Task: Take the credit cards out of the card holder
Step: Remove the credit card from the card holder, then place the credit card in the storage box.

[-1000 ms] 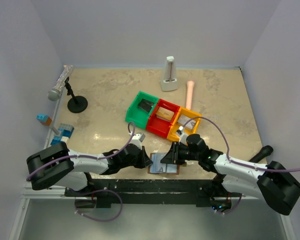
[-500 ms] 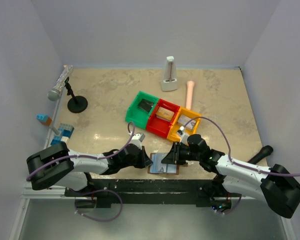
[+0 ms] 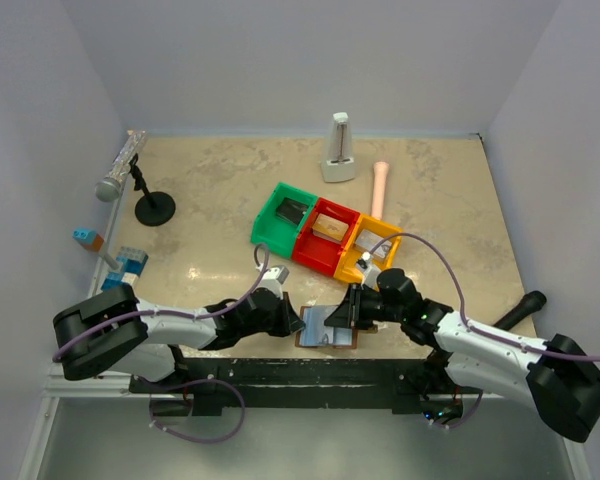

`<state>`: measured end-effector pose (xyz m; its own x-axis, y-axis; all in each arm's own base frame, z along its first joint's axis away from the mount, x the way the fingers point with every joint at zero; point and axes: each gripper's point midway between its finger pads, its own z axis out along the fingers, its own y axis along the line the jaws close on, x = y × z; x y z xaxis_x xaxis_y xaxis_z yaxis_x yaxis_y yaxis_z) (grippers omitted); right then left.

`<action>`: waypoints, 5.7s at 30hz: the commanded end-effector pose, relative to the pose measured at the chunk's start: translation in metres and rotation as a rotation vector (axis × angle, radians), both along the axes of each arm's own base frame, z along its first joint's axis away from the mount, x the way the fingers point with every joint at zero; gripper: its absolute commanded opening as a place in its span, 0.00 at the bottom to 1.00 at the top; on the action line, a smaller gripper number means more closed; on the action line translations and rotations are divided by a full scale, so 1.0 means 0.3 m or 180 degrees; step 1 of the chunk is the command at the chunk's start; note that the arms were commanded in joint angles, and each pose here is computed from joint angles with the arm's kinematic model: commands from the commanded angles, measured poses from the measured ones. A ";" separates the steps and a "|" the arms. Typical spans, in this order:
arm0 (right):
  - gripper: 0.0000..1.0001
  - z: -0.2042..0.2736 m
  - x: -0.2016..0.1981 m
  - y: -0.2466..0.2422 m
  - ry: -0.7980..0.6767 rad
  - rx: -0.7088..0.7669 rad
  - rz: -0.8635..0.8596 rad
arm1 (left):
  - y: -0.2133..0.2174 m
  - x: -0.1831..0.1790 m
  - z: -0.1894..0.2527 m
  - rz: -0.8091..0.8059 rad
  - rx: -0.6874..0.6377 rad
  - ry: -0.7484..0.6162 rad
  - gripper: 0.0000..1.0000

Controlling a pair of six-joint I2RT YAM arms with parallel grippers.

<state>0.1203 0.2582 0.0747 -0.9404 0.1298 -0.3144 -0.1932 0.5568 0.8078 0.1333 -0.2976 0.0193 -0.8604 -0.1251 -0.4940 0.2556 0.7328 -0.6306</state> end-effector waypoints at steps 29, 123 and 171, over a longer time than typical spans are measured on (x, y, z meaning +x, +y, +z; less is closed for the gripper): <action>0.00 0.035 0.045 -0.064 -0.0158 -0.0271 -0.0219 | 0.164 -0.024 -0.096 0.0223 0.0474 0.0021 0.00; 0.66 0.441 0.087 -0.450 -0.1464 -0.1255 -0.1135 | -0.167 0.128 0.603 0.0023 -0.1820 -0.0712 0.00; 0.66 0.356 0.005 -0.631 -0.1353 -0.1185 -0.1757 | -0.545 0.647 0.358 0.1559 -0.0750 -0.0541 0.00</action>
<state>0.1205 0.0684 0.1768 -0.5836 0.3310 -0.7416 -0.0524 0.8959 0.4411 0.3173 -0.4551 0.1137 -0.6275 -0.6137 -0.4792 0.0001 0.6154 -0.7882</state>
